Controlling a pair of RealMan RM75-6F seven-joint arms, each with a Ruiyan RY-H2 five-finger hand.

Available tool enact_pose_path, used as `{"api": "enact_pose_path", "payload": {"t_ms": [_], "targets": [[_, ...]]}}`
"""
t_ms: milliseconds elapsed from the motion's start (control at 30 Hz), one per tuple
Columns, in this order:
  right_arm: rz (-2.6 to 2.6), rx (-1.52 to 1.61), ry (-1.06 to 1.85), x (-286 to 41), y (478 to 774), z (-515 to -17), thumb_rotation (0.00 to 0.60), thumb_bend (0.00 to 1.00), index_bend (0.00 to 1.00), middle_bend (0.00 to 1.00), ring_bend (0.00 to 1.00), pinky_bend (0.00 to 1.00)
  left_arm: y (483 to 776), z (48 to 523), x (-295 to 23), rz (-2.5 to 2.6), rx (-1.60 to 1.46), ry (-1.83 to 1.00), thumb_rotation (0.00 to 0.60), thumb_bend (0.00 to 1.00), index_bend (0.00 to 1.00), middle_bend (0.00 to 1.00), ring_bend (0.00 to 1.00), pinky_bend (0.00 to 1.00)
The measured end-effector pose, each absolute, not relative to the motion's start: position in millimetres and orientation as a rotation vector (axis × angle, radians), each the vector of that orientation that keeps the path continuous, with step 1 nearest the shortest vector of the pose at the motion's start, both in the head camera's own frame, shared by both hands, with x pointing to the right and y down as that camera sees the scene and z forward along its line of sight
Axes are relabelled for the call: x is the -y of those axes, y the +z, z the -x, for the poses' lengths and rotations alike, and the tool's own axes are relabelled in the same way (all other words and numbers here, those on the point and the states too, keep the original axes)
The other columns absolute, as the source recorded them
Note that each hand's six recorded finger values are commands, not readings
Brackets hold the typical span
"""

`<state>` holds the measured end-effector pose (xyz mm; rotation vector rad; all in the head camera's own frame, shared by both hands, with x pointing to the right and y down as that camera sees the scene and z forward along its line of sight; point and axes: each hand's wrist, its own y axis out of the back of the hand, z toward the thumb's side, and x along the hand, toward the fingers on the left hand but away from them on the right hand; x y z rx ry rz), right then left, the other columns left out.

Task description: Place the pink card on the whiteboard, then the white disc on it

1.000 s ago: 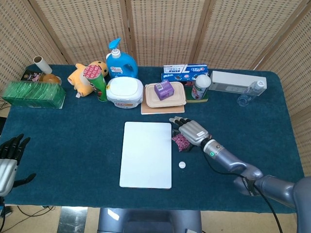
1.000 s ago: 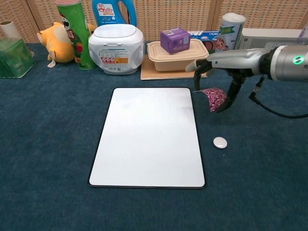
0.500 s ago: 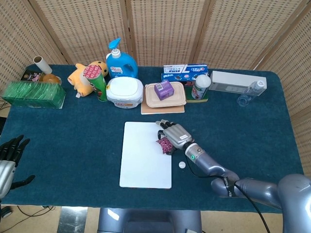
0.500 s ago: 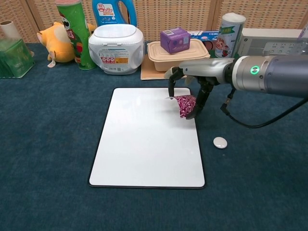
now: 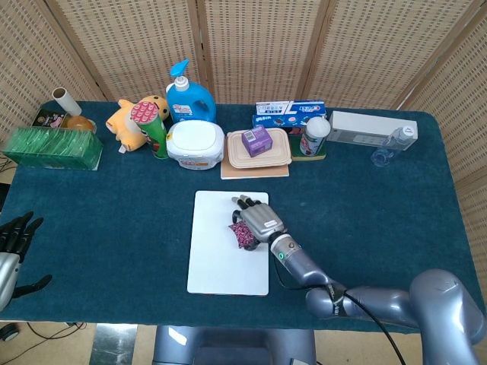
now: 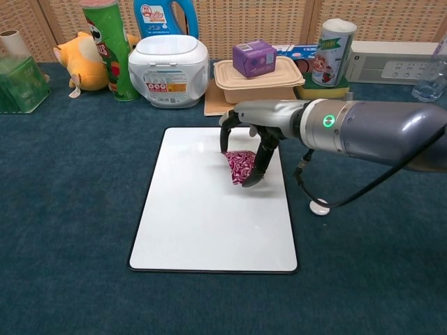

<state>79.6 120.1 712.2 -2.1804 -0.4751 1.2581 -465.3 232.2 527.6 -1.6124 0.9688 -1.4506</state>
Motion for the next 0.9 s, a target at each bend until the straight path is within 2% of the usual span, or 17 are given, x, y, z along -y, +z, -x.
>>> {"api": "enact_pose_path", "payload": {"t_ms": [100, 200, 400, 533, 667, 900], "targets": [[2.182, 0.476, 1.275, -123, 712, -77, 0.600, 0.19, 0.17, 0.05, 0.00, 0.15, 526, 466, -232, 1.612, -0.972, -1.447, 0.600, 0.08, 0.00, 0.00, 0.00, 0.07], [2.187, 0.471, 1.291, -126, 711, -74, 0.600, 0.19, 0.11, 0.05, 0.00, 0.15, 526, 467, -232, 1.610, -0.974, -1.446, 0.600, 0.08, 0.00, 0.00, 0.00, 0.07], [2.189, 0.461, 1.294, -128, 705, -70, 0.600, 0.19, 0.09, 0.04, 0.00, 0.15, 525, 468, -232, 1.611, -0.976, -1.445, 0.600, 0.08, 0.00, 0.00, 0.00, 0.07], [2.188, 0.465, 1.284, -126, 699, -72, 0.600, 0.19, 0.10, 0.04, 0.00, 0.15, 526, 468, -231, 1.615, -0.973, -1.445, 0.600, 0.08, 0.00, 0.00, 0.00, 0.07], [2.167, 0.454, 1.266, -125, 691, -81, 0.600, 0.21, 0.16, 0.04, 0.00, 0.15, 526, 469, -231, 1.615, -0.975, -1.448, 0.600, 0.08, 0.00, 0.00, 0.00, 0.07], [2.103, 0.421, 1.281, -130, 675, -134, 0.600, 0.24, 0.25, 0.04, 0.00, 0.15, 528, 468, -229, 1.614, -0.968, -1.459, 0.600, 0.08, 0.00, 0.00, 0.00, 0.07]]}}
